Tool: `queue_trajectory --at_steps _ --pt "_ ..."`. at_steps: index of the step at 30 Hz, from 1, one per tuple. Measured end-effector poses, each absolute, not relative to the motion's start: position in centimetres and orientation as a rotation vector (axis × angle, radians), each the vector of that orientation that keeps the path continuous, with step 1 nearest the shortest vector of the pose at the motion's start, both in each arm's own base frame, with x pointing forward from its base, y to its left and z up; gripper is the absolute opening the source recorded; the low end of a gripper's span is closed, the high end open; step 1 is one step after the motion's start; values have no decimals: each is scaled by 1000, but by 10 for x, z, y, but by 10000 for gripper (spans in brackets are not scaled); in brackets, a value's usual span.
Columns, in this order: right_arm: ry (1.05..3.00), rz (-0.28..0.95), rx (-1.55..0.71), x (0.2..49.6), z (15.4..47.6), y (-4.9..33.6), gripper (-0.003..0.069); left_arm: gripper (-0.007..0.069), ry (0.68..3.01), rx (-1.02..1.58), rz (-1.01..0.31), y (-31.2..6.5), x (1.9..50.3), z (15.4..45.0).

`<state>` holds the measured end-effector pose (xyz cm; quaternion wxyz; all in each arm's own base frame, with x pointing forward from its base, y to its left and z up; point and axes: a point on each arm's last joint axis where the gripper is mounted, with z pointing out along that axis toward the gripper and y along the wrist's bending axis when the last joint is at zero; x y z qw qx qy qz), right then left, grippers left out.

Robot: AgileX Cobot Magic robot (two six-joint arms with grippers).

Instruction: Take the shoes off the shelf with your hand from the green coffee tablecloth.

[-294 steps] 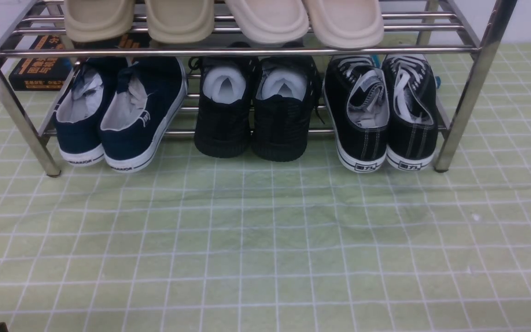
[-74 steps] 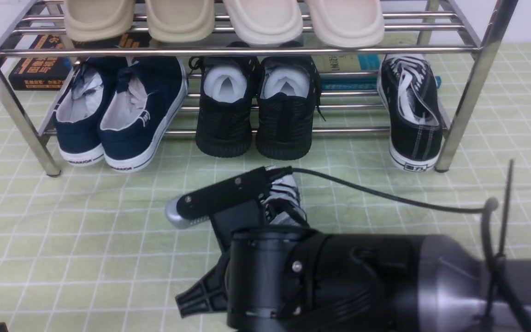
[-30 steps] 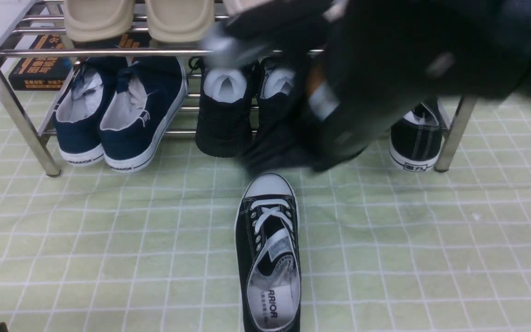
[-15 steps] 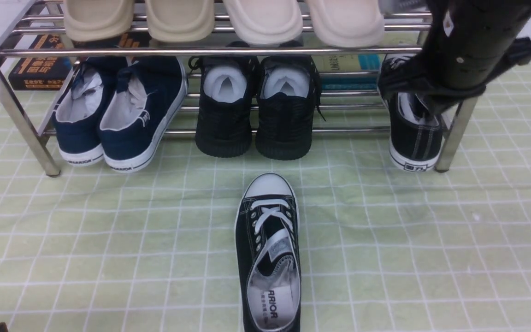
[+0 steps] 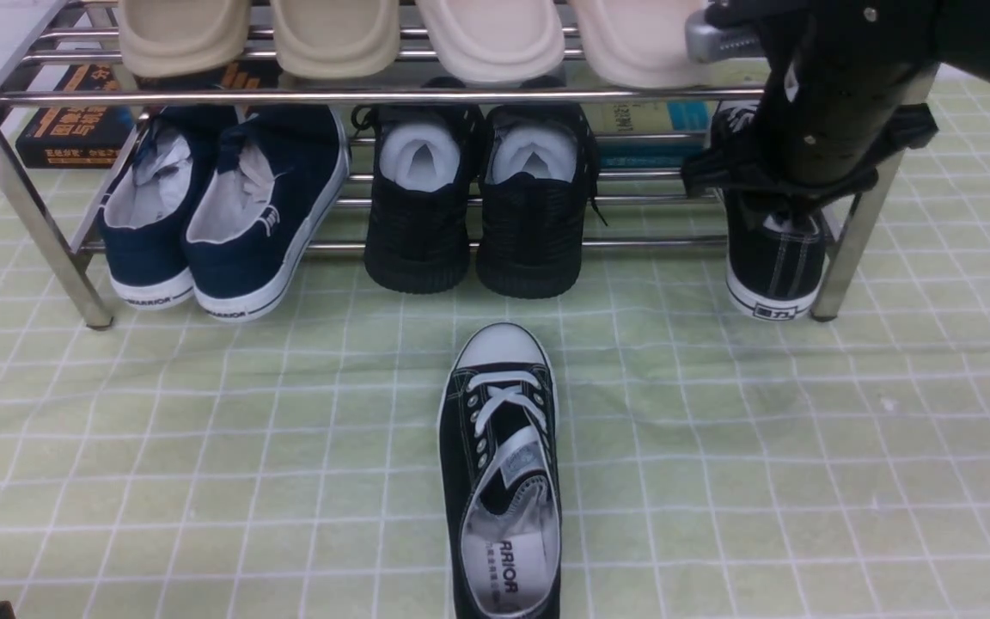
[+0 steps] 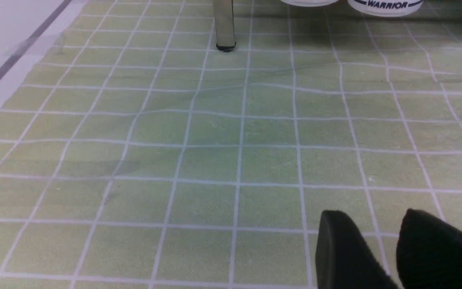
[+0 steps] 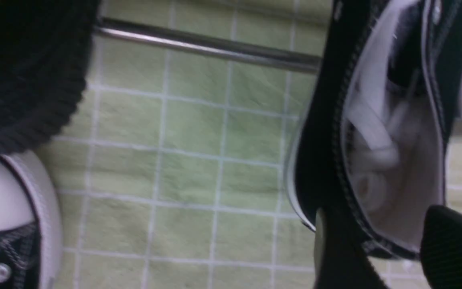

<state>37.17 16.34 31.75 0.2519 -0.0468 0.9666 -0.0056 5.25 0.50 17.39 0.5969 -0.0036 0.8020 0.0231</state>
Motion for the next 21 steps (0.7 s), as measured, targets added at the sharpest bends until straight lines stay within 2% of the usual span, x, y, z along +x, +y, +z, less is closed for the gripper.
queue_trajectory --at_steps 5,14,18,19,21 --pt "2587 15 -140 380 312 168 323 239 1862 -8 54 5 53 174" --pt "2635 -64 -180 398 272 174 298 239 1862 -8 54 5 53 174" --pt "2640 -113 -198 400 266 173 188 239 1862 -8 54 5 53 174" --pt "2639 -116 -199 400 266 173 181 239 1862 -8 54 5 53 174" --pt "2645 -137 -204 399 268 171 52 239 1862 -8 54 5 53 174"
